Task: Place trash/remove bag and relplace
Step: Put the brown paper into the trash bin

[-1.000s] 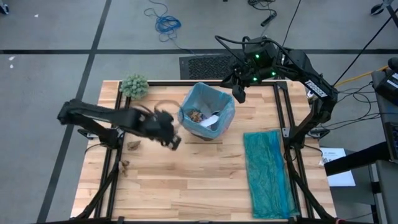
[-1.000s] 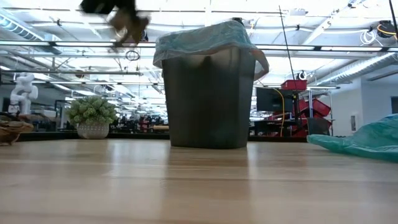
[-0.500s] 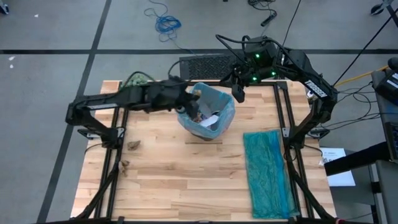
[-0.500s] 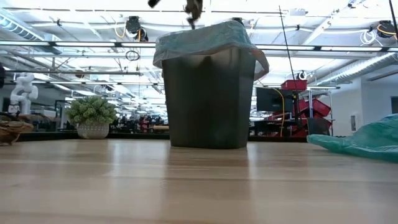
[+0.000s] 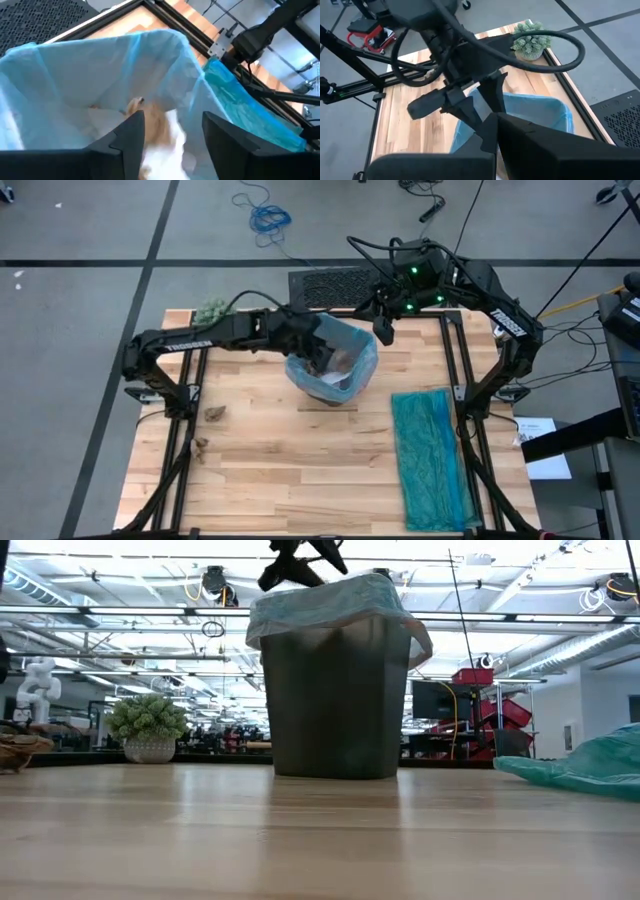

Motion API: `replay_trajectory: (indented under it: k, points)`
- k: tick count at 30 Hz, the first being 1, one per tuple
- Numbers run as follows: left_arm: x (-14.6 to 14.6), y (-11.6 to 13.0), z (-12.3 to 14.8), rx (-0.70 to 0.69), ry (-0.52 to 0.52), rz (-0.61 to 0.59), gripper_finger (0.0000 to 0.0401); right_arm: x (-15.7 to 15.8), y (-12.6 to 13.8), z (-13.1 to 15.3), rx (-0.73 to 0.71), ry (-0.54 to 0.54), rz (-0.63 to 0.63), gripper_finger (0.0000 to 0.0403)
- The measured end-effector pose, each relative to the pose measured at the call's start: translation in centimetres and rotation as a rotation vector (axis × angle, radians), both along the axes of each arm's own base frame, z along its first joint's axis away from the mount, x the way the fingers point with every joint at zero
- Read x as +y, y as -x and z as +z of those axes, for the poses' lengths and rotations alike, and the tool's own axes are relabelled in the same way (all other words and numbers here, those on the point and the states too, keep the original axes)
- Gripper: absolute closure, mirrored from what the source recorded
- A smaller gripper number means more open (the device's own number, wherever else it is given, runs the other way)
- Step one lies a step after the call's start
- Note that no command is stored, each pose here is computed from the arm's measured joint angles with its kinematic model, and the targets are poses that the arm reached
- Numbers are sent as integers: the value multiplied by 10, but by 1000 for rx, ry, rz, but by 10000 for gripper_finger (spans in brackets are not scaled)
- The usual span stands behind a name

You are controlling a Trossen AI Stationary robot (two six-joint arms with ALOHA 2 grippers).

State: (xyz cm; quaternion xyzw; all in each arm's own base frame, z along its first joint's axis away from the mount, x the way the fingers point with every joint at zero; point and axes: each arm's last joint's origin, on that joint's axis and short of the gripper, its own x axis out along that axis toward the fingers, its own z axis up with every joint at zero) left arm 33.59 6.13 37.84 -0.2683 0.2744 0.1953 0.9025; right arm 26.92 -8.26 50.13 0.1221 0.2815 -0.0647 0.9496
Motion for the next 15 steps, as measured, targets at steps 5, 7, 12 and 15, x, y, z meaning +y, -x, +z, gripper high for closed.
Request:
replay_trajectory:
  k: [5,7,12,15]
  points:
    - [0,25,11,217,52,32,202,0,0,0,6,2,3,403]
    - [-5,42,18,355,49,36,210,0,0,0,6,6,6,403]
    - [-21,69,11,665,92,12,232,0,0,0,7,22,15,403]
    - [-33,70,2,687,162,-12,237,0,0,0,7,22,16,403]
